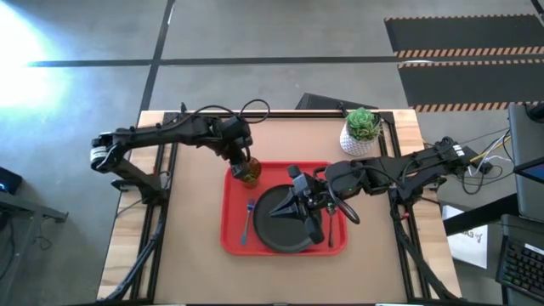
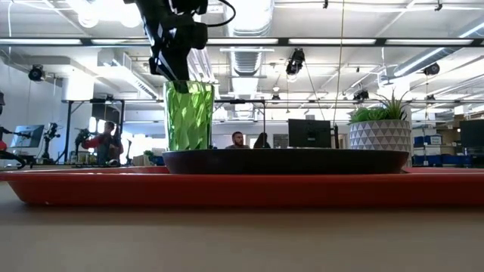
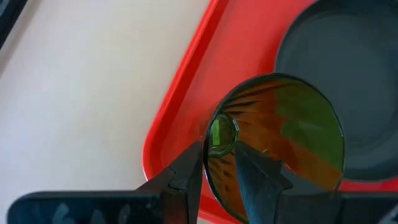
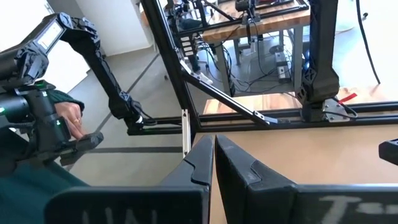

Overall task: Pick and place plate/cup/fork/spoon on tray
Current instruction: Adjust the set up tray

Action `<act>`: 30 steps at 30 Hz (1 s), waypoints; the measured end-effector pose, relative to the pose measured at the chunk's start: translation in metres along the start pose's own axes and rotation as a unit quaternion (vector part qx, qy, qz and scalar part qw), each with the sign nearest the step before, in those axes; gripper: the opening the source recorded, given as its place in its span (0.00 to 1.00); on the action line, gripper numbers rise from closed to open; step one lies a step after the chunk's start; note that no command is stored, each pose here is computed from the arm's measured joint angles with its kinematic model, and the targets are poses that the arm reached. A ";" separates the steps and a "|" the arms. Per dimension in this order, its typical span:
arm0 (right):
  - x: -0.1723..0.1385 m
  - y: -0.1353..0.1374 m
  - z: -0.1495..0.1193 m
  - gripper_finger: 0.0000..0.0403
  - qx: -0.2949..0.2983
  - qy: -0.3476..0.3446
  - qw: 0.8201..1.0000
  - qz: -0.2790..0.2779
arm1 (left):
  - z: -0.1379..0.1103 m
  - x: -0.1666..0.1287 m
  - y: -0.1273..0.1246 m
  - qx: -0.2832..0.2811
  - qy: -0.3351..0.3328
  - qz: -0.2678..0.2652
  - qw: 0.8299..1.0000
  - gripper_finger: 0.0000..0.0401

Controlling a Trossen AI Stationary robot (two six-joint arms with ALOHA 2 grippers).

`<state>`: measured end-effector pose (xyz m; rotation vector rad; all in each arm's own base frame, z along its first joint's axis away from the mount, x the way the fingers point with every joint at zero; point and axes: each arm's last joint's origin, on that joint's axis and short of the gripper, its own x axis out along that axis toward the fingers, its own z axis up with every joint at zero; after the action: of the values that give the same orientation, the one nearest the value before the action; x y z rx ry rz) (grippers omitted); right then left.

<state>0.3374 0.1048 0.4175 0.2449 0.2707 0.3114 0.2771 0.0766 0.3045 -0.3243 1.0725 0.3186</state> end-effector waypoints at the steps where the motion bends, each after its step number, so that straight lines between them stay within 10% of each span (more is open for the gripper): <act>1: 0.000 0.000 0.000 0.02 0.000 0.000 1.000 0.000 | 0.000 -0.001 0.000 0.000 -0.001 0.000 1.000 0.19; 22: 0.000 0.000 -0.001 0.02 0.005 0.007 1.000 -0.002 | -0.018 -0.049 0.002 0.001 -0.052 -0.007 0.999 0.19; 30: 0.012 -0.014 -0.039 0.02 0.083 0.151 0.981 -0.093 | -0.037 -0.070 0.002 -0.019 -0.043 -0.010 0.999 0.18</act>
<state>0.3404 0.1036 0.3743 0.3343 0.6177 0.1399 0.2161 0.0568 0.3507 -0.3522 0.9797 0.3335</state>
